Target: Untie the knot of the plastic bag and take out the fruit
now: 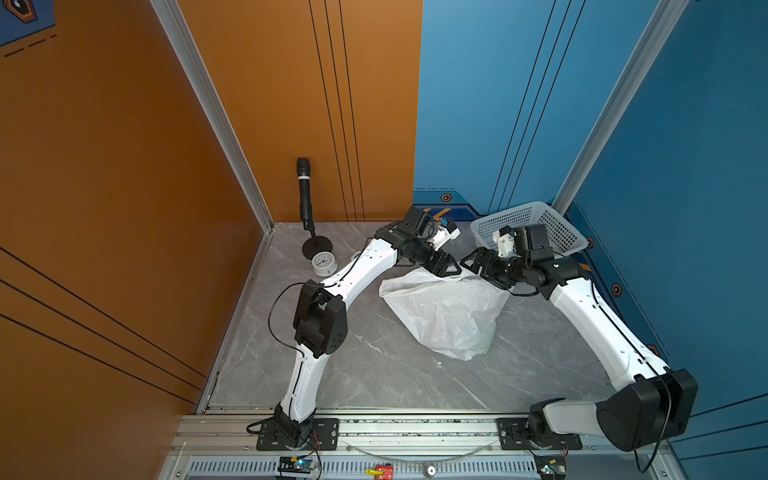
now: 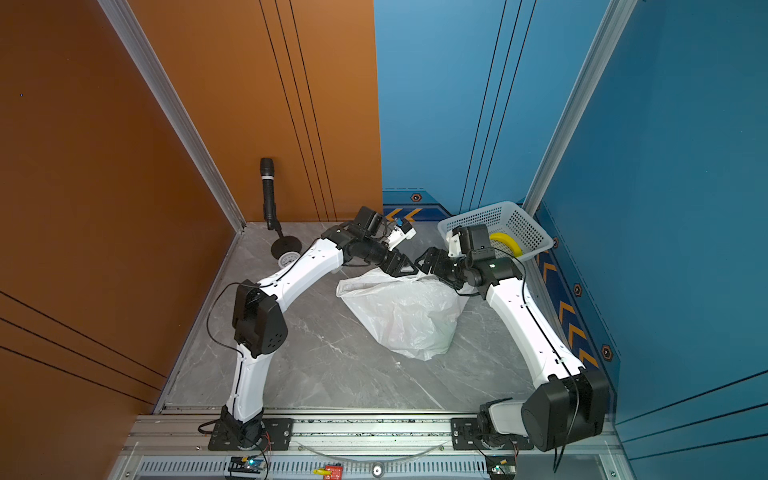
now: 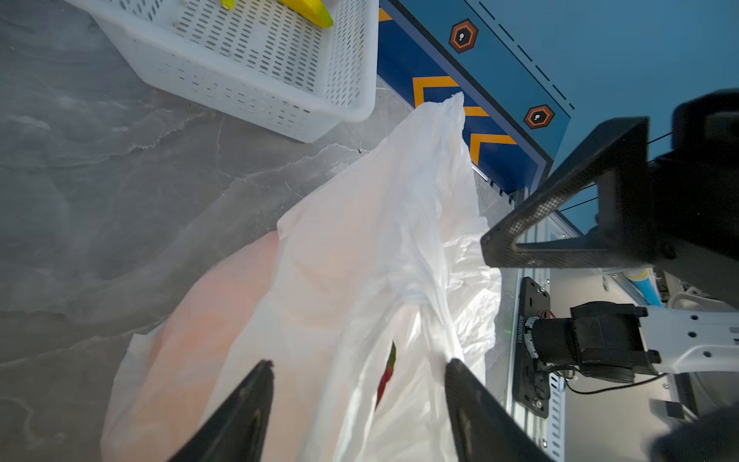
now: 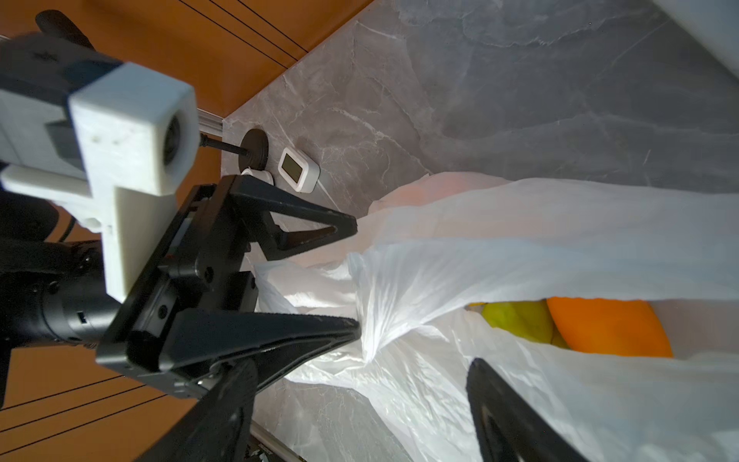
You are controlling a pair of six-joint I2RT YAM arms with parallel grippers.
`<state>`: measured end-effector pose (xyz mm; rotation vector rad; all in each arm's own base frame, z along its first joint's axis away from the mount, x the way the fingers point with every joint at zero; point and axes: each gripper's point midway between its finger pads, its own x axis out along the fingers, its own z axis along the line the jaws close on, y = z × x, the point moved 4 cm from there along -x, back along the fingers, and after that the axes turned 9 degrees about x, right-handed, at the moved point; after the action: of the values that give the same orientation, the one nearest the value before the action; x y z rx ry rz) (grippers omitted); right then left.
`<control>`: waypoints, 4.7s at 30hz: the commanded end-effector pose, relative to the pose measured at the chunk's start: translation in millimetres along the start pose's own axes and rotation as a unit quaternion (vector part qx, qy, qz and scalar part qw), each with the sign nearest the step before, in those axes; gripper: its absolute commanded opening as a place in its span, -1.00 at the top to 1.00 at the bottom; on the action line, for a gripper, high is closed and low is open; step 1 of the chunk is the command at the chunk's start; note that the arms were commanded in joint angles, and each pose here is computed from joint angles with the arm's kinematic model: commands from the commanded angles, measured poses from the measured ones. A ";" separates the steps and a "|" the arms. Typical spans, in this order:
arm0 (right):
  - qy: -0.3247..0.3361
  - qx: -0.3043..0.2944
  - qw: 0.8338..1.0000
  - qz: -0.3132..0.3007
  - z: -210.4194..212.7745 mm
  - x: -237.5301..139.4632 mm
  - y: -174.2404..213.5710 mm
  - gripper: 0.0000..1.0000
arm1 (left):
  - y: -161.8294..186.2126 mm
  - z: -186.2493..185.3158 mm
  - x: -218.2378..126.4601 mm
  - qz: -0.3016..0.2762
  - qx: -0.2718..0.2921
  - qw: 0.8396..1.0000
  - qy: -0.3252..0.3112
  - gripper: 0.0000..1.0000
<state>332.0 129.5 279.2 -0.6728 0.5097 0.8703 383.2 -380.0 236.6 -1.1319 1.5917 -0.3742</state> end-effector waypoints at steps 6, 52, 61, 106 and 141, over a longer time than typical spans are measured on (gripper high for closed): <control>0.016 -0.037 0.999 -0.034 0.3 18.6 -24.3 -0.68 | -10.5 -1.1 2.3 -0.008 -0.001 1.000 0.012 0.74; 0.201 -0.147 0.950 0.190 -89.6 20.1 171.9 -0.62 | -84.5 30.3 -54.0 -0.101 -0.016 0.970 -0.221 0.30; 0.177 -0.157 0.968 0.082 -46.9 0.8 125.7 -0.70 | -82.8 -5.6 -104.0 -0.115 -0.013 0.958 -0.264 -0.02; 0.087 0.070 0.989 -0.101 -77.7 -66.8 73.5 -0.78 | 41.5 0.0 63.3 0.045 -0.084 0.932 -0.351 -0.44; 0.089 0.080 0.987 -0.106 -78.8 -74.6 70.9 -0.79 | 98.1 30.5 107.0 0.148 -0.145 0.920 -0.332 -0.57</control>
<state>222.5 67.8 248.3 -0.6603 0.6384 0.5649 374.7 -414.4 109.7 -1.1039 1.1482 0.3682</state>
